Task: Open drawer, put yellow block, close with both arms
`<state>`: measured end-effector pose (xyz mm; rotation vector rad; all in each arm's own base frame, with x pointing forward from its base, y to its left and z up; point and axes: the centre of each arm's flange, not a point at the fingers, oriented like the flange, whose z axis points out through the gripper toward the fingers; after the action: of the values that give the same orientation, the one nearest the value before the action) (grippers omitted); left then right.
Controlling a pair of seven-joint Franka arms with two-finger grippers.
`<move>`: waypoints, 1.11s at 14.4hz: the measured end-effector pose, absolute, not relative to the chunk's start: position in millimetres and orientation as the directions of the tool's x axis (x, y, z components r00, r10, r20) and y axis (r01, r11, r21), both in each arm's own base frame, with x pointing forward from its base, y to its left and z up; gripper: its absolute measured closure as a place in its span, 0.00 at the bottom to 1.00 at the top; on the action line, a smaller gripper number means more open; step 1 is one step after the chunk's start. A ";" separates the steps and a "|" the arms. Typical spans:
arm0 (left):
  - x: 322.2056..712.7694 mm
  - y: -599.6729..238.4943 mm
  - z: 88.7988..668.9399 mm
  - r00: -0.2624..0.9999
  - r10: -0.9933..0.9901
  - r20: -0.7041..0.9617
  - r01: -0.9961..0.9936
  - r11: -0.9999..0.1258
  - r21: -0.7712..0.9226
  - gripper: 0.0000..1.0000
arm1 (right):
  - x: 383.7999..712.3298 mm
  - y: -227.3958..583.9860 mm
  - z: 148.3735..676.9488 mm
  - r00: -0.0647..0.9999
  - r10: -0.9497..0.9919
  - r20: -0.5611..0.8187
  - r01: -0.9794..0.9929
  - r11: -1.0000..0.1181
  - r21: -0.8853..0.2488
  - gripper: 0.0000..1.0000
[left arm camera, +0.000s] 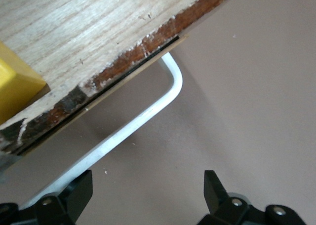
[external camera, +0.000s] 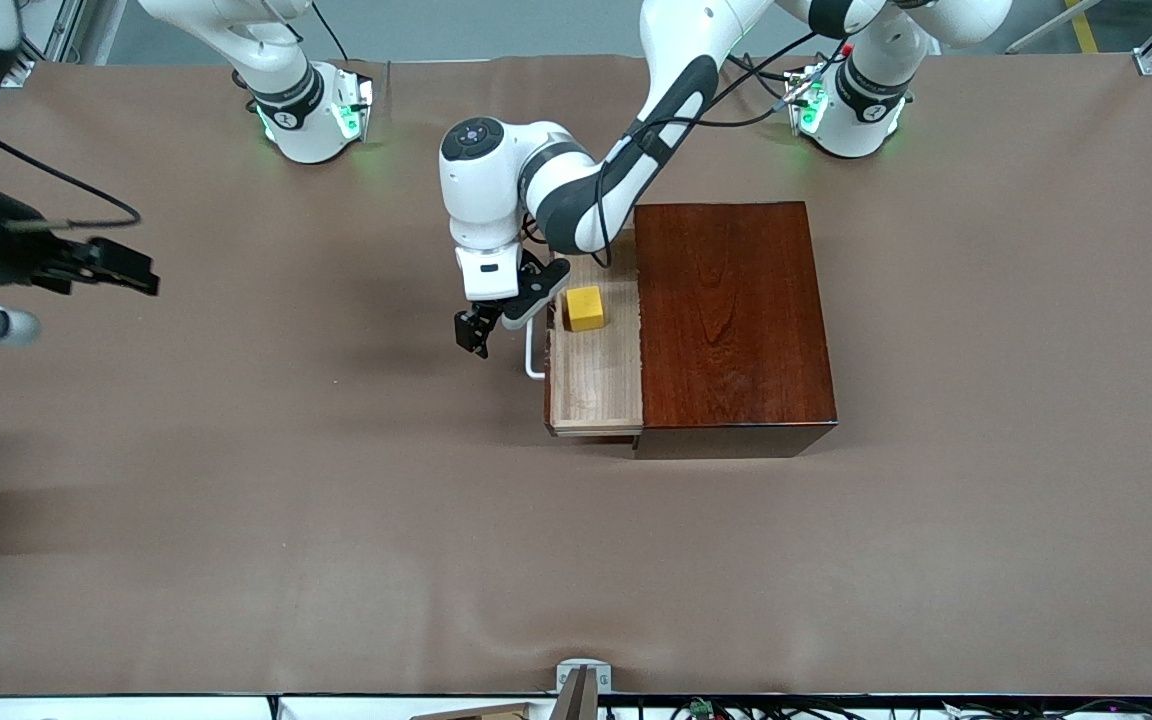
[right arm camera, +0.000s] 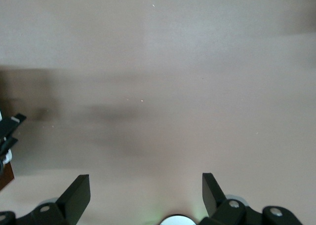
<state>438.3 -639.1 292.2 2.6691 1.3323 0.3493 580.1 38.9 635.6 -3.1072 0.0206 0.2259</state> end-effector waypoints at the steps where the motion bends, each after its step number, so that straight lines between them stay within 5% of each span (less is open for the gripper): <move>1: 439.7 -636.4 292.3 0.576 0.803 0.154 0.776 -0.596 0.208 0.00 | 574.2 34.1 642.7 0.990 -0.008 -0.141 -0.011 -1.000 -0.026 0.00; 16: 476.9 -571.3 288.3 0.480 0.829 0.287 0.870 -0.493 -0.031 0.00 | 532.1 -7.7 646.4 0.997 0.017 -0.072 0.016 -1.000 -0.016 0.00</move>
<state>476.9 -571.3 288.3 2.8473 1.6507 0.3912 532.1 -7.7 646.4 -3.1244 -0.0263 0.1124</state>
